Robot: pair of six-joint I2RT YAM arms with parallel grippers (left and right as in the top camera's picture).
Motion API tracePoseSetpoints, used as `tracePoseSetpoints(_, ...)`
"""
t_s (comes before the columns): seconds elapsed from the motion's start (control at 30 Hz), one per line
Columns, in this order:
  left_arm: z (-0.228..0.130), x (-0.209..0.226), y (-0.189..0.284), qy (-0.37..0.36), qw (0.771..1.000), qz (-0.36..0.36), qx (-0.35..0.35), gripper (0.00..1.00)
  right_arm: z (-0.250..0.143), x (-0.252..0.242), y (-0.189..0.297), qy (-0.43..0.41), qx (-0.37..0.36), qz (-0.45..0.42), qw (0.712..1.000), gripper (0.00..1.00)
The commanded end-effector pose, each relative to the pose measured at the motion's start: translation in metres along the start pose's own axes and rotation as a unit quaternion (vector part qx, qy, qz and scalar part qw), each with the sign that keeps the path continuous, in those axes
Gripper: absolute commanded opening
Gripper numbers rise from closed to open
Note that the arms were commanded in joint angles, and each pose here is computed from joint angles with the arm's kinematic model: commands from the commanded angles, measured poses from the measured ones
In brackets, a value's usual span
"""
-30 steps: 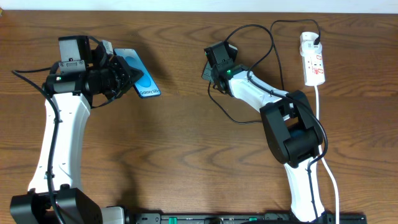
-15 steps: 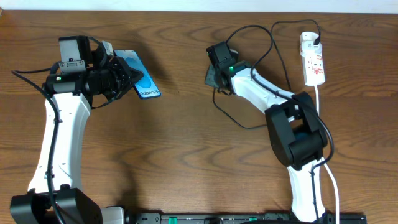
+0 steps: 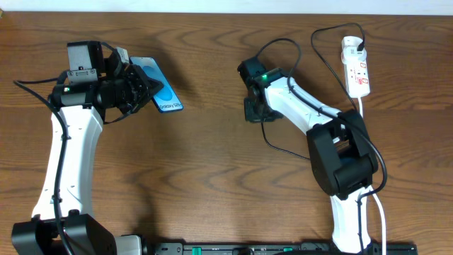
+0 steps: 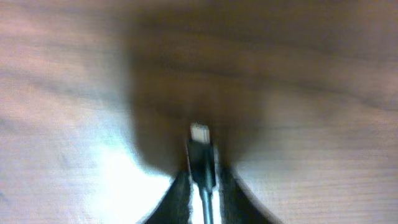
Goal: Plug charger to phone and switch on socket
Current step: 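Lift the plug with the right gripper and carry it toward the phone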
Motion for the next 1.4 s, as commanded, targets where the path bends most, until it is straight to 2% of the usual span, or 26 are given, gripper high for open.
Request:
tracePoseSetpoints(0.0, 0.003, -0.012, 0.009, -0.012, 1.0, -0.02, -0.008, 0.07, -0.024, 0.001, -0.027, 0.038, 0.059, -0.016, 0.997, 0.31)
tracePoseSetpoints(0.1, 0.002, -0.011, 0.009, -0.01, 1.0, -0.018, -0.005, 0.07, -0.026, 0.0, -0.028, 0.038, 0.066, -0.017, 0.997, 0.33)
tracePoseSetpoints(0.33, 0.001, -0.011, 0.009, -0.007, 1.0, -0.016, -0.002, 0.07, -0.03, 0.0, -0.034, 0.035, 0.077, -0.008, 0.996, 0.3)
tracePoseSetpoints(0.43, 0.001, -0.01, 0.009, -0.006, 1.0, -0.015, -0.001, 0.07, -0.028, 0.0, -0.042, 0.028, 0.083, 0.01, 0.996, 0.26)
tracePoseSetpoints(0.6, -0.001, -0.01, 0.008, -0.003, 1.0, -0.013, 0.003, 0.07, -0.033, -0.004, -0.063, 0.008, 0.131, 0.044, 0.99, 0.1)
tracePoseSetpoints(0.8, -0.001, -0.009, 0.008, -0.002, 1.0, -0.012, 0.004, 0.07, -0.035, -0.013, -0.076, -0.021, 0.171, 0.084, 0.982, 0.08)
tracePoseSetpoints(0.93, -0.001, -0.009, 0.008, -0.002, 1.0, -0.012, 0.004, 0.07, -0.033, -0.013, -0.077, -0.027, 0.17, 0.099, 0.98, 0.01)
tracePoseSetpoints(1.2, -0.002, -0.009, 0.008, 0.001, 1.0, -0.01, 0.007, 0.07, -0.037, -0.01, -0.079, -0.007, 0.175, 0.127, 0.976, 0.01)
tracePoseSetpoints(1.37, -0.002, -0.008, 0.008, 0.001, 1.0, -0.01, 0.007, 0.07, -0.029, -0.003, -0.059, 0.032, 0.168, 0.214, 0.962, 0.01)
Point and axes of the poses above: each gripper's point midway between its finger pads, its own y axis back along the fingers, its own x axis along the line the jaws close on, z = x × y, the point moved 8 cm from there along y, back along the fingers, and after that the axes turned 3 degrees about -y, right-handed, at the moved point
